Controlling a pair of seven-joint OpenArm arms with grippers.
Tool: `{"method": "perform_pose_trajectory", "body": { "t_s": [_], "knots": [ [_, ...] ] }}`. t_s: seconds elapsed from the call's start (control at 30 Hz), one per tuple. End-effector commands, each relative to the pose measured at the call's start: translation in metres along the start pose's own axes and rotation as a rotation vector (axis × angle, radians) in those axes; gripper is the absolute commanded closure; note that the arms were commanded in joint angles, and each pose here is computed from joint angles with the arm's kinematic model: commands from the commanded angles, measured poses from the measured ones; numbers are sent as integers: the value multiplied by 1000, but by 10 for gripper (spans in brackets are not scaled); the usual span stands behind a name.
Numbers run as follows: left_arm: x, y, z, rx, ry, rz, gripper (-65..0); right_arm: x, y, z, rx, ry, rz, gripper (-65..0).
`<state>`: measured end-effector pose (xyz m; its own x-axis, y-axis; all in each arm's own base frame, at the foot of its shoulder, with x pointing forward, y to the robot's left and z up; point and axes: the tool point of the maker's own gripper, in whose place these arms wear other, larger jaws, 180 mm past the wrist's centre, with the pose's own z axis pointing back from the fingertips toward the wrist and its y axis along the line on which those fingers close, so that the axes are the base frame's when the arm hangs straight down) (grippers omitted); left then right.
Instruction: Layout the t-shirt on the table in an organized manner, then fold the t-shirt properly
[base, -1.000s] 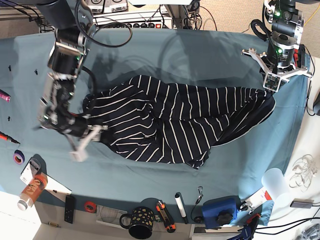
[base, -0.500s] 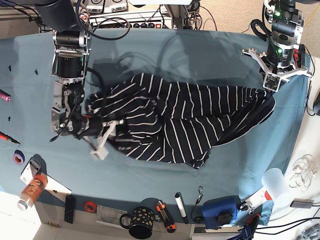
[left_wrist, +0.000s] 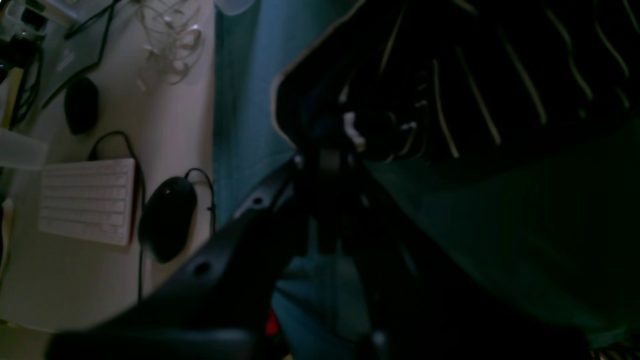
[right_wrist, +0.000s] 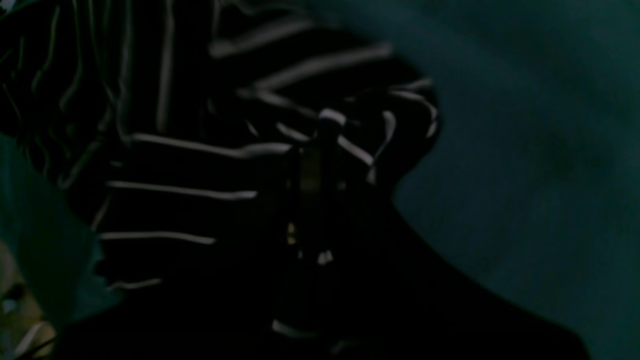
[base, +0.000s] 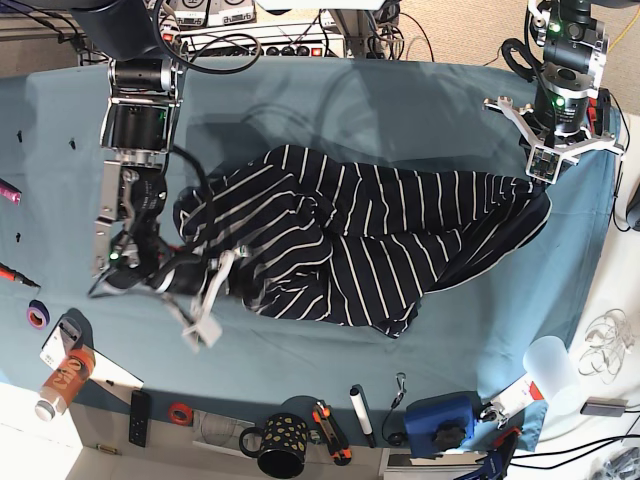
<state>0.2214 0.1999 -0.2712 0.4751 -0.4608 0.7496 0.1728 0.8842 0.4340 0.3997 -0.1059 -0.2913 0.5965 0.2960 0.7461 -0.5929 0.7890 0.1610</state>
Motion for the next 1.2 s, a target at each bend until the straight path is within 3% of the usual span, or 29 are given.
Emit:
{"method": "perform_pose_trajectory", "body": {
  "t_s": [0.0, 0.17, 0.57, 0.7, 0.87, 0.97, 1.17],
  "knots": [
    [10, 6, 3, 19, -39, -9, 0, 31, 2, 12, -7, -90, 48, 0],
    [10, 6, 3, 20, -39, -9, 0, 47, 7, 29, -59, -132, 126, 0],
    [10, 6, 3, 19, -39, -8, 0, 27, 5, 39, -6, -150, 22, 0],
    [10, 6, 3, 20, -39, -9, 0, 9, -6, 47, -38, -130, -32, 0],
    [10, 6, 3, 20, -39, -9, 0, -24, -31, 77, -128, -171, -157, 0],
    [10, 6, 3, 20, -39, -8, 0, -44, -35, 93, -126, -208, -235, 0],
    [10, 6, 3, 19, -39, -9, 0, -80, -19, 93, -71, -175, -256, 0]
  ]
}}
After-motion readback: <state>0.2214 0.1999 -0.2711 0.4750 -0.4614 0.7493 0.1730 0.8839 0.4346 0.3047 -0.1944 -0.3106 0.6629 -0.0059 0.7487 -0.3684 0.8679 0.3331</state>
